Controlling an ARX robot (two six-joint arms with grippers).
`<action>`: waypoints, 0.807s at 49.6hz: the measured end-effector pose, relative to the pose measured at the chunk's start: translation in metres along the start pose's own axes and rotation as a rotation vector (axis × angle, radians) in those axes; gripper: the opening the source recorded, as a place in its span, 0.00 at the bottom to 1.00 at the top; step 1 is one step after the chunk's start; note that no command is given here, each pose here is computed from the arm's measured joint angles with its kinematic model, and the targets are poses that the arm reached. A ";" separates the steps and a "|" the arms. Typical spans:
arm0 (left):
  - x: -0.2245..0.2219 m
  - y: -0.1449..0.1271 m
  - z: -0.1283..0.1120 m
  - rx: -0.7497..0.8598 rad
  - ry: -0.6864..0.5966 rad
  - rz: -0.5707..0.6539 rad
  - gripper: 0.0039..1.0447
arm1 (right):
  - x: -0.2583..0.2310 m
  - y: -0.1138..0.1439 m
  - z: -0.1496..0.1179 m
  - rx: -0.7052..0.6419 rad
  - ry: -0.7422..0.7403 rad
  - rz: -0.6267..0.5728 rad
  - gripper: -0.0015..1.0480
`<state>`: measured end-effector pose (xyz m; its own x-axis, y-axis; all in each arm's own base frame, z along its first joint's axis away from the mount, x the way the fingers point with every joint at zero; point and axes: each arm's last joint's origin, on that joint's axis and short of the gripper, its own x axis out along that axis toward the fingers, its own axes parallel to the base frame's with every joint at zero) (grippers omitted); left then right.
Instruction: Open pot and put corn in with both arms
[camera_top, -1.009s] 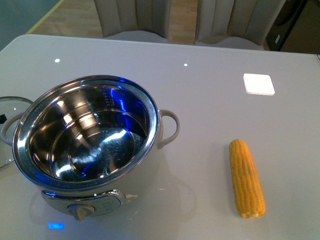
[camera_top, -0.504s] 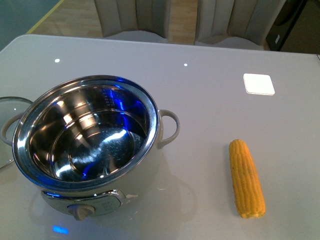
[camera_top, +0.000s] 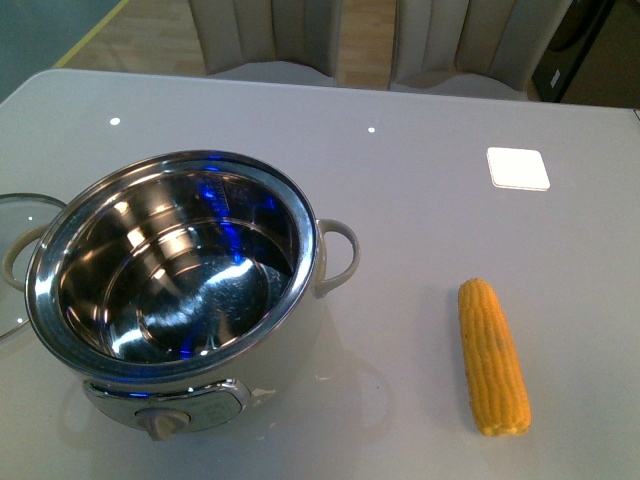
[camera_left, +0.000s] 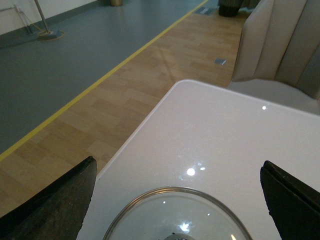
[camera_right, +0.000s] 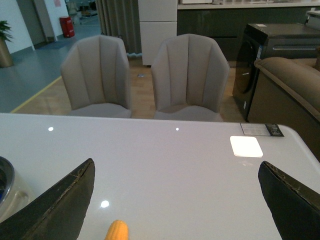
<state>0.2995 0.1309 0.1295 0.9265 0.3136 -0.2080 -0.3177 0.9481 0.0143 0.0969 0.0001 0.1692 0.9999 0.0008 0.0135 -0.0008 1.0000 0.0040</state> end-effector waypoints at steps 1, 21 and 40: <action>-0.008 -0.001 0.006 -0.006 -0.013 -0.007 0.94 | 0.000 0.000 0.000 0.000 0.000 0.000 0.92; -0.078 -0.017 0.047 -0.044 -0.099 -0.078 0.94 | 0.000 0.000 0.000 0.000 0.000 -0.001 0.92; -0.128 -0.048 0.024 0.006 -0.198 -0.318 0.39 | 0.000 0.000 0.000 0.000 0.000 0.000 0.92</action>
<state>0.2010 0.0469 0.1788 0.9999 0.0069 -0.0098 -0.0070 0.9999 -0.0146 0.0969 0.0001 0.1692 0.9999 0.0008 0.0139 -0.0008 1.0000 0.0040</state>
